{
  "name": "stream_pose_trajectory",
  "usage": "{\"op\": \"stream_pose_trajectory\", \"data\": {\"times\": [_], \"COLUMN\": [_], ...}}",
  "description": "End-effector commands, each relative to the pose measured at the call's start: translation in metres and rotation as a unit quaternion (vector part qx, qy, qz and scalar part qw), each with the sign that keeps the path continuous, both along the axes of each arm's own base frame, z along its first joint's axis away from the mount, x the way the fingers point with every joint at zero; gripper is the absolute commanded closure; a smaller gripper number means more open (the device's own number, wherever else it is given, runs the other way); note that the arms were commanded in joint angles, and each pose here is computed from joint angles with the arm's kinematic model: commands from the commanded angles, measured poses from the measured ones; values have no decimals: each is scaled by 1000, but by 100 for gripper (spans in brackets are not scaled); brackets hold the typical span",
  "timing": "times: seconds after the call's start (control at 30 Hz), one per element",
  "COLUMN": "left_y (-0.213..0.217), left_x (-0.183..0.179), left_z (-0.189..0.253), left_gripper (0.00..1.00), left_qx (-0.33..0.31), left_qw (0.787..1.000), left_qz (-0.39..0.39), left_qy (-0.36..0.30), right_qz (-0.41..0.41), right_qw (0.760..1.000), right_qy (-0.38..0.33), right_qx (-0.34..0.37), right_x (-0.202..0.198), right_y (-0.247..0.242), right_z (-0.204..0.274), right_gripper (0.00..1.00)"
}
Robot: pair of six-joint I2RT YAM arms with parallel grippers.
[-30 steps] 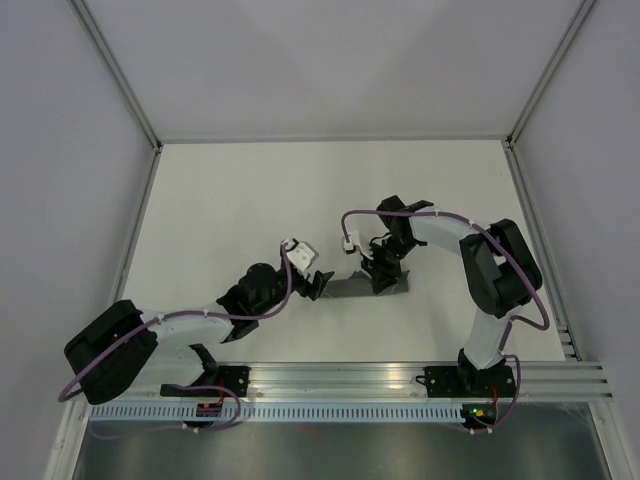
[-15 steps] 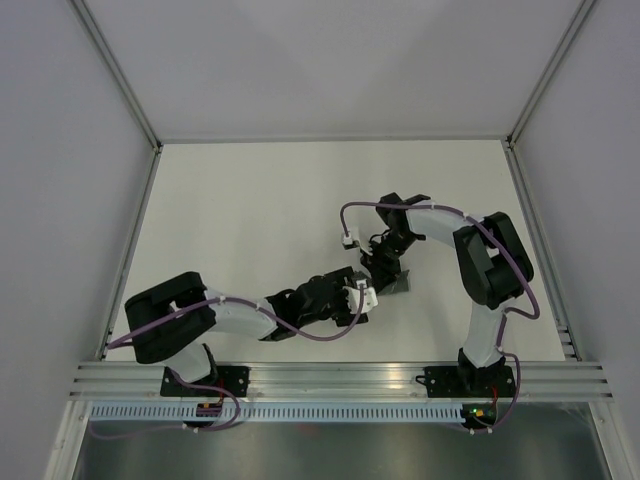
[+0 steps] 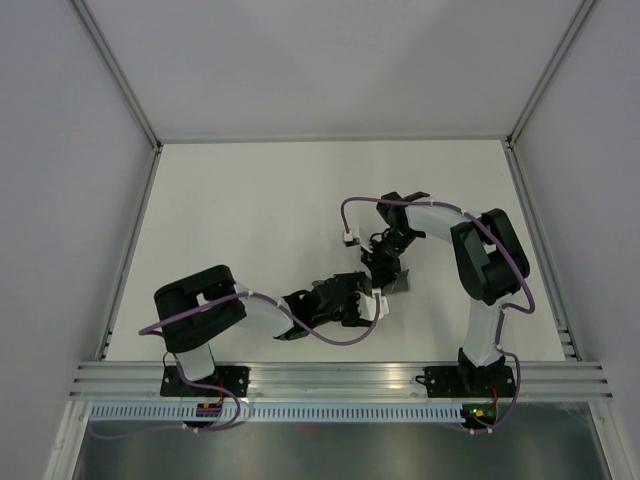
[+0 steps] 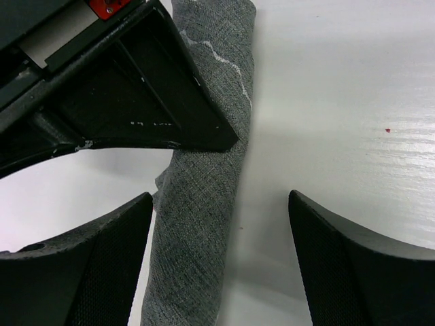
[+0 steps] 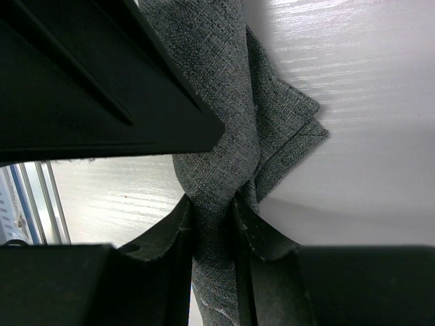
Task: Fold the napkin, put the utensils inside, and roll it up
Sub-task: Roll the napkin with the utensil
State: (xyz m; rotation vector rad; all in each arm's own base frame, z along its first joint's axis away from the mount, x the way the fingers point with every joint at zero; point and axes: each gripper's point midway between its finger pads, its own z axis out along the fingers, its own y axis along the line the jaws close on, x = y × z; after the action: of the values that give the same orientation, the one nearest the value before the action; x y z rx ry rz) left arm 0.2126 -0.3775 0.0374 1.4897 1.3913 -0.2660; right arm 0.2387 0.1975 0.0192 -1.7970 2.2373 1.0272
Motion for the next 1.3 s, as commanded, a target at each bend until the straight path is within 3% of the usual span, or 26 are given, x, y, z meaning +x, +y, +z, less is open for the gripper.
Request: {"op": "stream_pose_trajectory", "data": {"times": [0.0, 1.27], "left_y": [-6, 0], "left_x": [6, 13], "left_z": [0, -36], "left_gripper": [15, 38], "left_qx": [18, 80], "left_qw": [999, 997], "left_qz": [-13, 0], "left_qy": [-34, 9], "right_qz": [20, 9], "right_qw": [997, 995], "right_qy": [7, 76], "right_qx": [-74, -65], "right_x": [-4, -3], "right_y": [-31, -37], "right_z": [-38, -38], "right_gripper": [90, 90]}}
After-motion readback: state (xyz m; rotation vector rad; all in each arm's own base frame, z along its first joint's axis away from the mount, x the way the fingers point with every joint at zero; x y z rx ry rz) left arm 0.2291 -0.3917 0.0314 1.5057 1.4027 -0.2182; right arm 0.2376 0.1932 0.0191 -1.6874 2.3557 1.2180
